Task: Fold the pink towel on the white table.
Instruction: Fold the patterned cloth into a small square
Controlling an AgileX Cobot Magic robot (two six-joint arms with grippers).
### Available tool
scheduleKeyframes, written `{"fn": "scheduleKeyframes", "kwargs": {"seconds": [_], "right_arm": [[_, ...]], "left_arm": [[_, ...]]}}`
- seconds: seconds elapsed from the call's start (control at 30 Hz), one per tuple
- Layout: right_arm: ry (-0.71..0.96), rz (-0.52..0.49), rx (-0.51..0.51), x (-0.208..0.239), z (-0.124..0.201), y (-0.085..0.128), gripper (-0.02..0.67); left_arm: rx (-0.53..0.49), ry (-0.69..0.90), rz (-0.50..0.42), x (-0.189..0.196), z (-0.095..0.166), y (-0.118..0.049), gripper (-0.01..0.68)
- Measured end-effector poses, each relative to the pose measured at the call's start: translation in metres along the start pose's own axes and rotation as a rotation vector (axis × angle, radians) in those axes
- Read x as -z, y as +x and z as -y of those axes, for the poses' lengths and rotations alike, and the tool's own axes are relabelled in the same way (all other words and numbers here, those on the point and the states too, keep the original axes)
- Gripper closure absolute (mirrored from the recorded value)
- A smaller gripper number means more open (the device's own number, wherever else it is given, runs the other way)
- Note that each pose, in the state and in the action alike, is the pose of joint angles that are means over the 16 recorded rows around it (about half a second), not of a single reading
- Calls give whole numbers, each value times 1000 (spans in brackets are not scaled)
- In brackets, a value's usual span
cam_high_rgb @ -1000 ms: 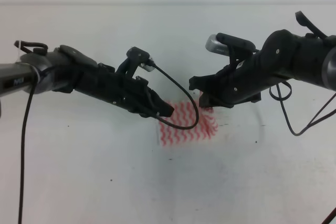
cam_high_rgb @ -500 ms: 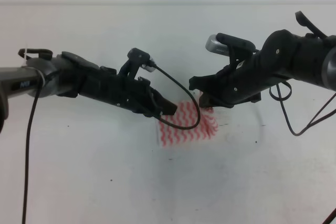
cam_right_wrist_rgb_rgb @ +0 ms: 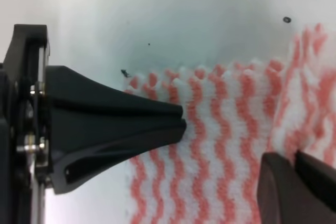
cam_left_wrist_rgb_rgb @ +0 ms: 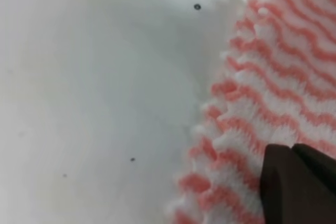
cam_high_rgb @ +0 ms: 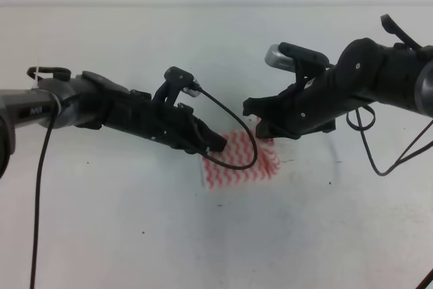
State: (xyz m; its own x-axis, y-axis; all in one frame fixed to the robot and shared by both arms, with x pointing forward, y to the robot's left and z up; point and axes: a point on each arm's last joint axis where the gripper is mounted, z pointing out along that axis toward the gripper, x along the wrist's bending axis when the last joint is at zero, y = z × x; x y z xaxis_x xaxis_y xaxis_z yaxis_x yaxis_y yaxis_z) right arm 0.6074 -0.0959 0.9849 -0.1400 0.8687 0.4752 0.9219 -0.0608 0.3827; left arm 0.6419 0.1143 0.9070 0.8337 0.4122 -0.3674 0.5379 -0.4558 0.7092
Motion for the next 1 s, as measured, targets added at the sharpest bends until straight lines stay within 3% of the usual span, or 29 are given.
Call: {"fn": "scheduleKeyframes", "kwargs": {"seconds": [0.67,1.0], "right_arm": [[1,-46,33,-1,3,18,666],[3,-49,43,-3,5,21,666]], "left_arm": [[-3,-11,1,2,-3,-1,677],[-80,25,13,10,-6,-8,677]]}}
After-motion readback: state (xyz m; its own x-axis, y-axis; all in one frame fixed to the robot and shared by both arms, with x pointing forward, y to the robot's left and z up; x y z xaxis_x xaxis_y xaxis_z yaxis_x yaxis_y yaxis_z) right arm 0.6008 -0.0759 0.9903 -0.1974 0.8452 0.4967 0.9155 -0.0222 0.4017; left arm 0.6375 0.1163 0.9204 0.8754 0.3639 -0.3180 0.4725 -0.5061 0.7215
